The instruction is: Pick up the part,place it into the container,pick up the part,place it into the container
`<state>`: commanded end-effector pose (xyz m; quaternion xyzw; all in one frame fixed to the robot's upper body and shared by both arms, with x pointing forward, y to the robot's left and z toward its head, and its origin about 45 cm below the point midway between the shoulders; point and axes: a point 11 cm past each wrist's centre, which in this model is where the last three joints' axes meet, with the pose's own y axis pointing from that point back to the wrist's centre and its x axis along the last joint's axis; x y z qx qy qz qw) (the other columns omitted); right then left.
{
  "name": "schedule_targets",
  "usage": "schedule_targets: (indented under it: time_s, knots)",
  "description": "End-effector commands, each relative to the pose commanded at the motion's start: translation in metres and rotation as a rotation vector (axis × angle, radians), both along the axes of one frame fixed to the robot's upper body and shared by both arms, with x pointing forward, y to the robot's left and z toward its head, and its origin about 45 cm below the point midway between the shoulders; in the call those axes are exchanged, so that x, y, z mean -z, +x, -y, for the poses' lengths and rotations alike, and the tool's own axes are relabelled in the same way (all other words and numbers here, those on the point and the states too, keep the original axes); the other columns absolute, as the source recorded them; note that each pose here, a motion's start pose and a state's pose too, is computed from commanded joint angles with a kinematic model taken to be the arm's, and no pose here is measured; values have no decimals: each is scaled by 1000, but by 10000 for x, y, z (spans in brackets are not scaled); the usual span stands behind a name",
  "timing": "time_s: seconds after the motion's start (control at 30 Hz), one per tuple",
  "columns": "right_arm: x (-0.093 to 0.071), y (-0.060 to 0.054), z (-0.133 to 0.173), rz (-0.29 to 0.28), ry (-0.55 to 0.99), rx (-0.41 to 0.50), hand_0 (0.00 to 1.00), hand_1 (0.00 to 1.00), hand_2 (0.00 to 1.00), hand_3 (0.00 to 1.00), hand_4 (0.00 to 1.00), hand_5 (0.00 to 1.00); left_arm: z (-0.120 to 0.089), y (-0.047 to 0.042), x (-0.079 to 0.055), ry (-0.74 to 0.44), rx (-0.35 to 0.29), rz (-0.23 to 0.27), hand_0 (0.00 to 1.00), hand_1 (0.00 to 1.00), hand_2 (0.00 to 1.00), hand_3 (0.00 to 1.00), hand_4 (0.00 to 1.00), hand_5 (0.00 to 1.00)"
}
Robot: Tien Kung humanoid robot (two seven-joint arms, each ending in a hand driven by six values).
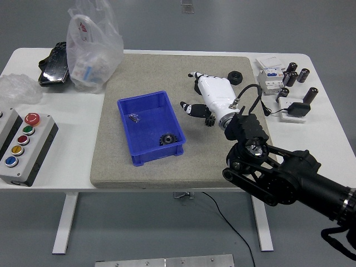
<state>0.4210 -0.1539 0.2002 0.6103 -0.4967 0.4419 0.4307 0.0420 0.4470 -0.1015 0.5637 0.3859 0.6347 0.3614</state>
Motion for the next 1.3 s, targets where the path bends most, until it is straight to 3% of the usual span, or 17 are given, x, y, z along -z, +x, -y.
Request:
schedule_targets:
  time_s: [0.3, 0.33, 0.5, 0.53, 0.7, 0.73, 0.9, 0.93, 1.07, 1.3]
  knots:
    - [419, -16, 196, -134, -45, 50, 495, 666, 758, 829, 769, 372, -8, 19, -5, 2, -2, 5, 654, 592, 564, 604, 710, 364]
    - [455, -20, 214, -147, -51, 53, 470, 637, 698, 723, 760, 403, -12, 19, -7, 2, -3, 5, 654, 591, 563, 605, 710, 366]
    - [586, -44, 258, -184, -70, 58, 470, 637, 698, 723, 760, 403, -23, 11, -11, 5, -4, 2, 654, 591, 563, 605, 710, 366]
    - [610, -49, 266, -190, -72, 59, 416, 536, 533, 604, 269, 283, -22, 14, -10, 5, -4, 3, 654, 592, 563, 605, 710, 367]
    - [674, -58, 298, -206, -77, 66, 416, 536, 533, 604, 269, 283, -13, 26, -8, 2, -1, 7, 654, 592, 563, 605, 710, 367]
    - [680, -58, 303, -206, -77, 68, 388, 464, 428, 490, 160, 198, -12, 26, -8, 2, -1, 7, 654, 593, 563, 605, 710, 369]
    - [672, -54, 323, -183, -64, 73, 388, 464, 428, 490, 160, 198, -8, 29, -6, 2, 0, 8, 654, 593, 563, 605, 710, 369]
    - [664, -52, 325, -176, -61, 74, 345, 420, 336, 390, 179, 103, -7, 31, -6, 2, 0, 9, 654, 592, 562, 606, 709, 368]
    - [604, -41, 321, -143, -46, 70, 345, 420, 336, 390, 179, 103, -4, 38, -5, 1, 1, 13, 654, 592, 562, 606, 709, 368]
    - [227, -19, 198, -22, -1, 23, 333, 400, 302, 357, 151, 99, -1, 21, -2, 0, -2, 13, 654, 593, 563, 606, 711, 371]
